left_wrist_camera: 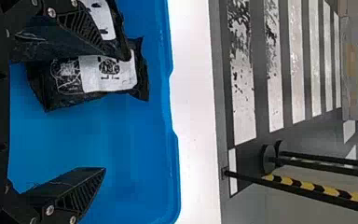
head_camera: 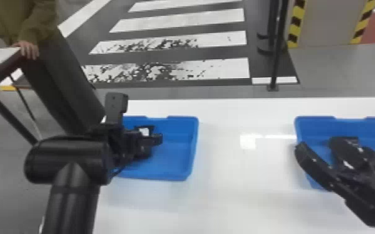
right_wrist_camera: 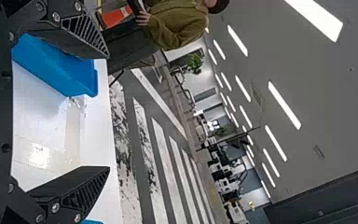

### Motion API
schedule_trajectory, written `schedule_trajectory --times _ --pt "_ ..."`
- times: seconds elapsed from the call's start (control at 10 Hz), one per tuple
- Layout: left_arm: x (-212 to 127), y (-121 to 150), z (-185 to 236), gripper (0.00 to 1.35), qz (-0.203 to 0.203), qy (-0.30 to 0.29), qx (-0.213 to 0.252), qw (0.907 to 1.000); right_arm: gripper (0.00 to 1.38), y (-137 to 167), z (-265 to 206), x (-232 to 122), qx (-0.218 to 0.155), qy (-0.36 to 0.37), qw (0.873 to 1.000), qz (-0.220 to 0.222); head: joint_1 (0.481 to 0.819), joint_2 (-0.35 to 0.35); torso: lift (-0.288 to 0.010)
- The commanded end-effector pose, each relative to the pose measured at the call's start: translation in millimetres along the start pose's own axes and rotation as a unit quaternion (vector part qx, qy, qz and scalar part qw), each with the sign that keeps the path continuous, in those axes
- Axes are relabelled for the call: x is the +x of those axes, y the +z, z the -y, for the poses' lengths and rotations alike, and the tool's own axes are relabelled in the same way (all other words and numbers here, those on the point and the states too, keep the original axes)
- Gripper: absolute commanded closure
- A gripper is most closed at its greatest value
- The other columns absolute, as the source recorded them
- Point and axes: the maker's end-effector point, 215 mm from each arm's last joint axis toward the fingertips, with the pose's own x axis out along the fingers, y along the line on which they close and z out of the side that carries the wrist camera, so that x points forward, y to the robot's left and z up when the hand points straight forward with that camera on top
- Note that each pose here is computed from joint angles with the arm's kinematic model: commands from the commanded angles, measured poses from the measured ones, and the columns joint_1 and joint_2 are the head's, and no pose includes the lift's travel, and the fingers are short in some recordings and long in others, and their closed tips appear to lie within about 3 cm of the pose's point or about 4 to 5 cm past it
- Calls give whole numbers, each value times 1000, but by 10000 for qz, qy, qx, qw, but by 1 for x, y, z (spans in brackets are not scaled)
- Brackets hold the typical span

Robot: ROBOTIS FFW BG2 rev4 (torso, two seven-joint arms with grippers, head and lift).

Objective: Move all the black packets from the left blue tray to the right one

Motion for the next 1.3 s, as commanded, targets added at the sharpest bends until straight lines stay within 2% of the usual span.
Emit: schedule_trajectory --times 0.0,0.2,0.6,1.0,1.2 --pt "11 2 -3 151 -258 104 134 9995 180 -2 1 0 43 6 10000 -15 695 227 -140" --pt "29 5 4 150 -534 125 379 9978 180 -6 -1 2 118 44 9999 -37 695 225 -140" --pt "34 -1 -14 147 -903 520 638 9925 180 -12 -3 4 278 110 9995 -68 695 235 -140" --pt "48 12 -8 134 -966 612 1166 9866 180 -16 -4 6 367 168 9991 -92 695 239 -140" --pt "50 7 -14 134 -1109 727 1310 9825 180 -19 -6 8 436 200 9988 -103 695 236 -140"
